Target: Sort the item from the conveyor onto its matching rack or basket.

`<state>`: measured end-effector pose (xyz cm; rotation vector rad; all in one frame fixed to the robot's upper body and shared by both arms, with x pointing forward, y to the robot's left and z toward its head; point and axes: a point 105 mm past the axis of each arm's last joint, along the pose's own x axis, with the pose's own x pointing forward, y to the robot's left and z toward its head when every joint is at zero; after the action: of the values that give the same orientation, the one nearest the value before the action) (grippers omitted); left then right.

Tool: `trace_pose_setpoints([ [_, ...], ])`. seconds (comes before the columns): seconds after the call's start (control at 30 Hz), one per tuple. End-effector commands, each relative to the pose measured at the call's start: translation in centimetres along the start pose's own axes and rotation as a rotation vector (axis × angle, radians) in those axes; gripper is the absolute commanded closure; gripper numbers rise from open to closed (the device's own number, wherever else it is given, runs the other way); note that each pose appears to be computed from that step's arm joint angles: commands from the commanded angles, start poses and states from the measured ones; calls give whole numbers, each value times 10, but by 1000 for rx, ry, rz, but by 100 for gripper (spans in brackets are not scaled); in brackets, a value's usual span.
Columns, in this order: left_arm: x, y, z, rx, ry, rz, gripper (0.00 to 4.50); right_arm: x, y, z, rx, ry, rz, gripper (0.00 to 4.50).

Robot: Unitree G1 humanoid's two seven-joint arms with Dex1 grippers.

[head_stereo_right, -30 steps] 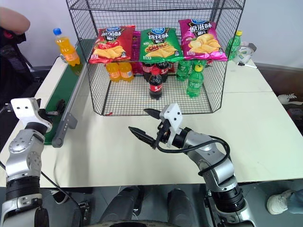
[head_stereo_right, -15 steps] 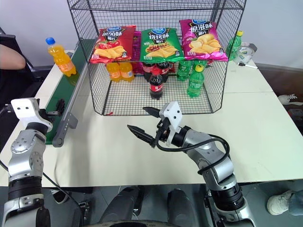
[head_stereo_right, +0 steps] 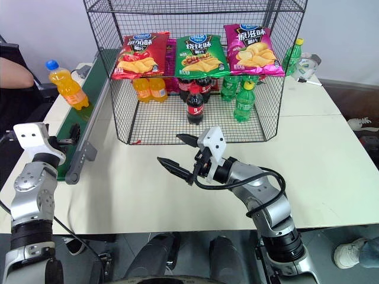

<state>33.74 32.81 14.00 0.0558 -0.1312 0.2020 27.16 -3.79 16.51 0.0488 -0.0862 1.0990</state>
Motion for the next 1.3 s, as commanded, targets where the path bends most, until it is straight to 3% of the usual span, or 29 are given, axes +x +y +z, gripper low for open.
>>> trace_pose_setpoints([
  [0.03,0,11,20,21,-72,30,3,3,5,13,-24,-48,30,0],
  [0.93,-6,41,42,89,-157,122,3,4,6,12,-15,-46,46,0],
  [1.13,-6,40,41,66,-152,110,197,4,6,12,-13,-48,42,0],
  [1.3,-6,37,63,69,-217,91,198,3,6,12,-12,-47,40,0],
])
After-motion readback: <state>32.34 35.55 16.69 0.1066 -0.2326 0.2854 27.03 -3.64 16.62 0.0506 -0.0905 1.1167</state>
